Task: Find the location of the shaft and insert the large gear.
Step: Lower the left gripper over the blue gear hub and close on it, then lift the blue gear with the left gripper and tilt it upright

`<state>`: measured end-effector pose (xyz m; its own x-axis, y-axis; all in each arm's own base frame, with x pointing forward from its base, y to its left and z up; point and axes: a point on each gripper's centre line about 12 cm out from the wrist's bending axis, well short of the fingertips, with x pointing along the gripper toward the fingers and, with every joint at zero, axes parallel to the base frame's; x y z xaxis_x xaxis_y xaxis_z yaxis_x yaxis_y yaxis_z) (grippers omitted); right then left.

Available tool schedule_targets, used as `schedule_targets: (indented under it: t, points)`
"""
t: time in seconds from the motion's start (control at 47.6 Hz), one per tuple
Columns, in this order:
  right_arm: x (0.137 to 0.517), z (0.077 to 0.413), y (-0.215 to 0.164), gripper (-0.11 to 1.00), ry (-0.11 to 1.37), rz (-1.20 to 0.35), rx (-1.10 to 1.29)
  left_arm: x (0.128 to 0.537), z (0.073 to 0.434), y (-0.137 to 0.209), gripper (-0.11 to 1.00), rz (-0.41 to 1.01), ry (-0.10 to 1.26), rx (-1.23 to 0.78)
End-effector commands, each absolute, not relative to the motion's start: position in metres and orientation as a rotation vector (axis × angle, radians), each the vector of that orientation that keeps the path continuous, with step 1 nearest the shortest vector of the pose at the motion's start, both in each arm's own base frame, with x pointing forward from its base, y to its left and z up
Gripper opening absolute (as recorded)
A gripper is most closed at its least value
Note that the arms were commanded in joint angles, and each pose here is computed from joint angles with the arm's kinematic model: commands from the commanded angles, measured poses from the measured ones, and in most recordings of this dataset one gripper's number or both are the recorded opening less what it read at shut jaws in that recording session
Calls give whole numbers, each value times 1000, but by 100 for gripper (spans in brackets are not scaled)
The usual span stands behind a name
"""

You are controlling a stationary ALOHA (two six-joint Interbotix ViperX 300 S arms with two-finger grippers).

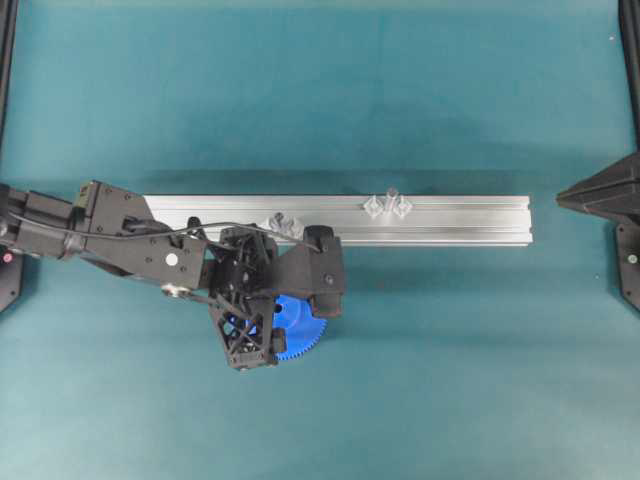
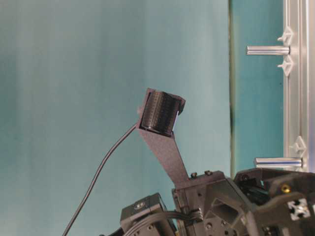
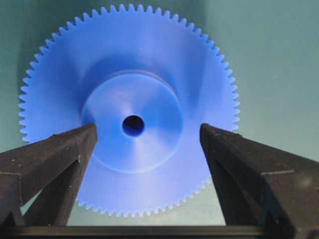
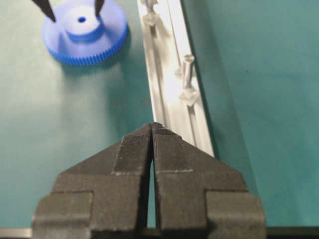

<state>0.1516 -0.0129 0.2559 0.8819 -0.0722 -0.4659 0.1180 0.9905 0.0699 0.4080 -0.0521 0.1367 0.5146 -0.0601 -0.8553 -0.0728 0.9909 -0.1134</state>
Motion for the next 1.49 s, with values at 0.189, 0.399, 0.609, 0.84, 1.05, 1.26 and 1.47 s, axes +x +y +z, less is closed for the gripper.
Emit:
schedule_targets:
  t: [0.189,0.399,0.609,0.84,1.05,1.26,1.47]
  points:
    - [152,262,-13,3,465,-104,108,412,140,-45,93,18,1018,-142]
    - [152,261,-13,3,465,-104,108,412,131,-45,93,21,1039,-140]
    - [152,261,-13,3,463,-106,121,409,122,-45,93,24,1065,-138]
    - [150,259,-13,3,458,-109,130,400,115,-44,93,30,1107,-132]
    - [149,261,-13,3,450,-109,130,396,124,-44,93,32,1118,-131]
    - [148,261,-13,3,449,-109,130,389,147,-46,93,27,1113,-128]
    - [148,260,-13,3,449,-109,130,395,140,-49,93,19,1115,-122]
